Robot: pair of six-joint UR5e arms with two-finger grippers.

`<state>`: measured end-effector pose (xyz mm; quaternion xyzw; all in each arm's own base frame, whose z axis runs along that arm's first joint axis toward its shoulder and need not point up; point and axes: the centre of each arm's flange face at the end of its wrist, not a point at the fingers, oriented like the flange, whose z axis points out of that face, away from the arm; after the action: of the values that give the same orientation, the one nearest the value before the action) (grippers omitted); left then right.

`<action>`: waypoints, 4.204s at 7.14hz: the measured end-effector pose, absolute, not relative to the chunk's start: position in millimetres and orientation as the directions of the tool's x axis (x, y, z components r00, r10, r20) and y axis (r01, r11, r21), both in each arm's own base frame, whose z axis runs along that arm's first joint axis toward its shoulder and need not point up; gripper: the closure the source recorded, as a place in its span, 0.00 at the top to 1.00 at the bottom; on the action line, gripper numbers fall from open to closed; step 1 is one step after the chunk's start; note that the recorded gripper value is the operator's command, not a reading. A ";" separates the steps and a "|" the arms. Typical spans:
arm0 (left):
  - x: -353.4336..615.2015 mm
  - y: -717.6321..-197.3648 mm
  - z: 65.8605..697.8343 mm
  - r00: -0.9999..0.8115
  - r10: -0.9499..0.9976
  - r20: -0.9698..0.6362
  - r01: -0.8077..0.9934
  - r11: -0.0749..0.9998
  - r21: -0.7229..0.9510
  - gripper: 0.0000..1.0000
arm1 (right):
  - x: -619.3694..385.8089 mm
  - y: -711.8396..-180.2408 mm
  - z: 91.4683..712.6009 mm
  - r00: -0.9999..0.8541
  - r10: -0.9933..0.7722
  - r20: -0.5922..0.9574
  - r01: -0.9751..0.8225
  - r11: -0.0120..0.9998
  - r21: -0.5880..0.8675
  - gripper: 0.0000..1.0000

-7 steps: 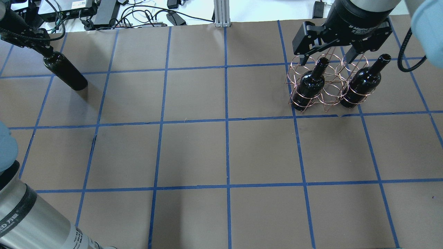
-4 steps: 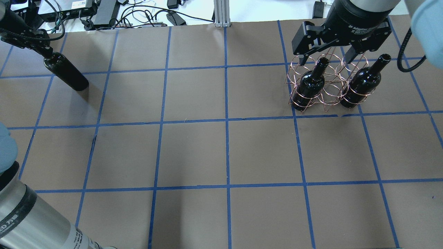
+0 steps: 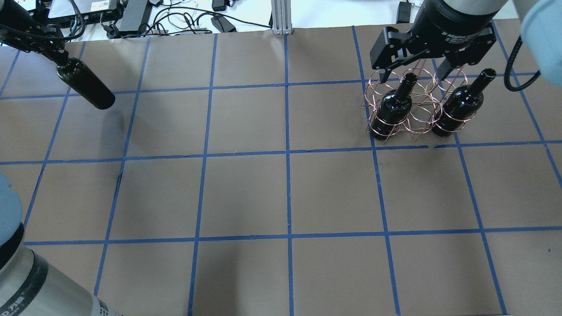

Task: Place wine into wine basket
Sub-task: 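Carry the dark wine bottle with the left gripper toward the table center, then set the bottle upright on the table and open the left gripper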

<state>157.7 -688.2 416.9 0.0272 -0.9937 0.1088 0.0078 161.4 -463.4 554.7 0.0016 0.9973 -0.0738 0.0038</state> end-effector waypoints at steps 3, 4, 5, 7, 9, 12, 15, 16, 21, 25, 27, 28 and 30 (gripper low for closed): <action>56.7 -663.3 436.1 -0.994 -0.094 0.054 -0.103 0.971 -0.217 0.00 | 161.5 -463.5 554.8 -1.000 0.003 -0.009 0.005 0.989 -0.148 1.00; 18.3 -650.5 435.3 -0.993 -0.099 0.066 -0.111 0.971 -0.211 0.00 | 161.5 -463.5 554.8 -1.000 0.004 -0.010 0.005 0.989 -0.148 1.00; -22.8 -637.4 433.5 -0.992 -0.104 0.079 -0.118 0.971 -0.209 0.00 | 161.6 -463.6 554.8 -1.000 0.003 -0.009 0.004 0.989 -0.148 1.00; -103.6 -605.9 425.1 -0.991 -0.092 0.094 -0.108 0.977 -0.184 0.00 | 161.5 -463.5 554.7 -1.000 0.003 -0.009 0.004 0.989 -0.148 1.00; -154.2 -576.1 406.3 -0.991 -0.106 0.079 -0.117 0.982 -0.149 0.00 | 161.5 -463.4 554.7 -1.000 0.003 -0.009 0.004 0.989 -0.147 1.00; -194.5 -554.5 396.2 -0.995 -0.066 0.070 -0.074 0.989 -0.129 0.00 | 161.5 -463.4 554.7 -1.000 0.004 -0.010 0.005 0.989 -0.147 1.00; -209.4 -546.0 385.7 -0.996 -0.045 0.071 -0.052 0.993 -0.108 0.00 | 161.5 -463.2 554.7 -1.000 0.004 -0.010 0.005 0.989 -0.146 1.00; -211.5 -544.9 385.2 -0.997 -0.039 0.071 -0.047 0.993 -0.106 0.00 | 161.7 -462.9 555.0 -1.000 0.003 -0.009 0.005 0.989 -0.147 1.00; -228.5 -535.8 382.8 -0.998 -0.002 0.069 -0.008 0.996 -0.094 0.00 | 162.3 -463.3 552.9 -1.000 -0.015 -0.007 -0.014 0.990 -0.140 1.00; -229.0 -530.4 372.5 -0.997 0.001 0.073 -0.004 0.997 -0.074 0.28 | 162.1 -462.6 550.5 -0.999 -0.042 -0.003 -0.041 0.990 -0.135 1.00; -228.6 -530.6 372.1 -0.998 0.003 0.068 -0.002 0.997 -0.074 1.00 | 161.5 -463.4 548.3 -0.998 -0.069 0.002 -0.069 0.989 -0.131 1.00; -228.7 -529.7 372.4 -0.998 0.005 0.063 0.000 0.997 -0.071 1.00 | 161.5 -463.3 548.0 -0.998 -0.067 0.002 -0.067 0.989 -0.132 1.00; -232.4 -522.4 387.9 -0.998 0.006 0.067 0.001 0.998 -0.063 1.00 | 161.6 -463.4 552.4 -0.999 -0.038 -0.003 -0.037 0.989 -0.143 1.00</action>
<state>-232.4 -522.4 387.9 -0.0018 -0.9989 0.0315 0.0336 161.6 -463.4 552.4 -0.0189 0.9973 -0.0715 0.0030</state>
